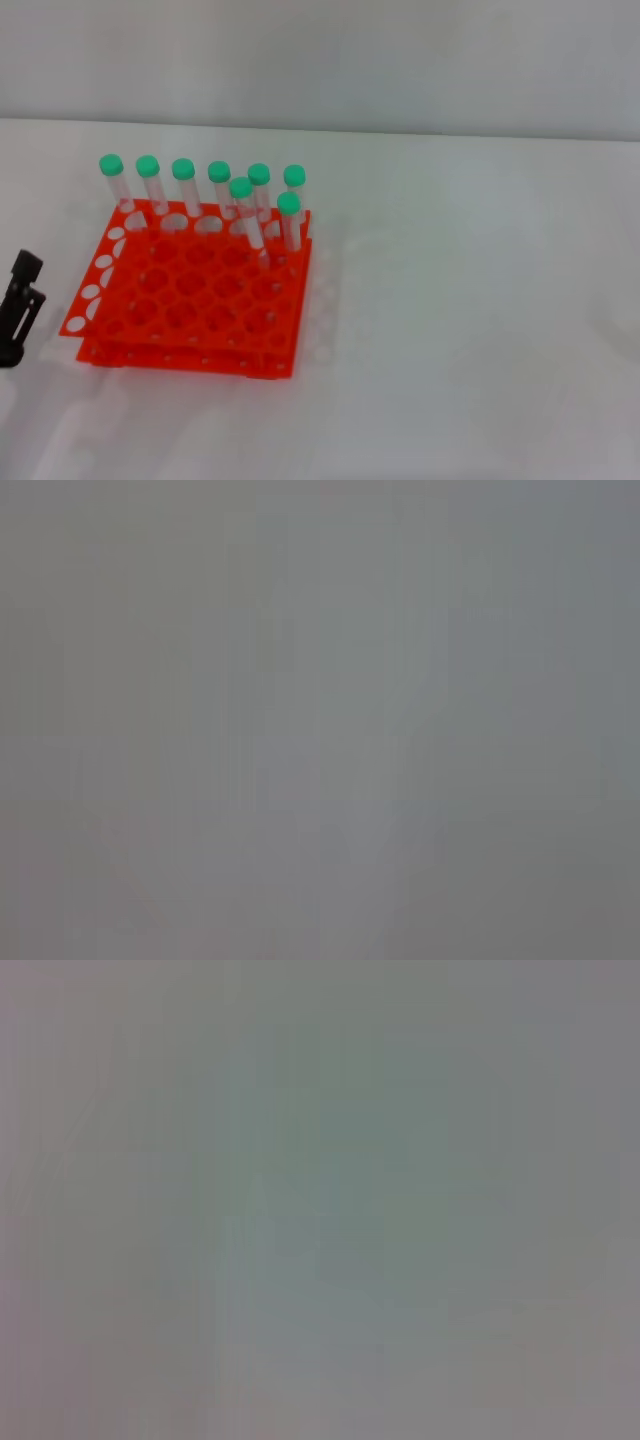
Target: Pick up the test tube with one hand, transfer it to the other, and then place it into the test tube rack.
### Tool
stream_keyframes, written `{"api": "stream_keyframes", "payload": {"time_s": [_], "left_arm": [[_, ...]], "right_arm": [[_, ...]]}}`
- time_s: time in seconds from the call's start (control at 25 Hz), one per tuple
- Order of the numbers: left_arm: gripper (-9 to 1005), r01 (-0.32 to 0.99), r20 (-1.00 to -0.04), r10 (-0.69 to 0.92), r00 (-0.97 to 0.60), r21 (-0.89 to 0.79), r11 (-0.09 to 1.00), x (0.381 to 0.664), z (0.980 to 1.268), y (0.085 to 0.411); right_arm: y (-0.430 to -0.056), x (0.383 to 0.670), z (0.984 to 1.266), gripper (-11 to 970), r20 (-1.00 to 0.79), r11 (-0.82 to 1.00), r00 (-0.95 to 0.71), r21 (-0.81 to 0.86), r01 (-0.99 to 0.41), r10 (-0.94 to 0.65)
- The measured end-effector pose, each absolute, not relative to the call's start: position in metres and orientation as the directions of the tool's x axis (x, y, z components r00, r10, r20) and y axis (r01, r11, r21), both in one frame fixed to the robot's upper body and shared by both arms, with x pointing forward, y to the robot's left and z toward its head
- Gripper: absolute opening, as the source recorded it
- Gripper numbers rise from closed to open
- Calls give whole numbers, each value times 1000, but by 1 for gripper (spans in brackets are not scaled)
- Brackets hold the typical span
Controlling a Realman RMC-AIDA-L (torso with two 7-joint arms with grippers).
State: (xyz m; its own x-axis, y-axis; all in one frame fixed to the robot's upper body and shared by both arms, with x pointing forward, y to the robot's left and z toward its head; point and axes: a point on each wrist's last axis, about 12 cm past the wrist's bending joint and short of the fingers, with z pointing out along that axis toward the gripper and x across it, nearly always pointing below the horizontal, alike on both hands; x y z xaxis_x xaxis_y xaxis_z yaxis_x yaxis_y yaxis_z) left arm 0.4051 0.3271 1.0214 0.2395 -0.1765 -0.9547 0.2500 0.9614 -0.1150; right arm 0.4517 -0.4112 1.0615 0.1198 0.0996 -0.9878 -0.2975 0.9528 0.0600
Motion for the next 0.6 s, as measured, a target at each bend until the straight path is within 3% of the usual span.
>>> {"api": "stream_keyframes", "payload": {"time_s": [0.6], "left_arm": [[715,263,-955,-112,276,-37,964,452,1029,302]], "right_arm": [[-439,424,1062,857,-986,987,160,-59,-147,-35]]}}
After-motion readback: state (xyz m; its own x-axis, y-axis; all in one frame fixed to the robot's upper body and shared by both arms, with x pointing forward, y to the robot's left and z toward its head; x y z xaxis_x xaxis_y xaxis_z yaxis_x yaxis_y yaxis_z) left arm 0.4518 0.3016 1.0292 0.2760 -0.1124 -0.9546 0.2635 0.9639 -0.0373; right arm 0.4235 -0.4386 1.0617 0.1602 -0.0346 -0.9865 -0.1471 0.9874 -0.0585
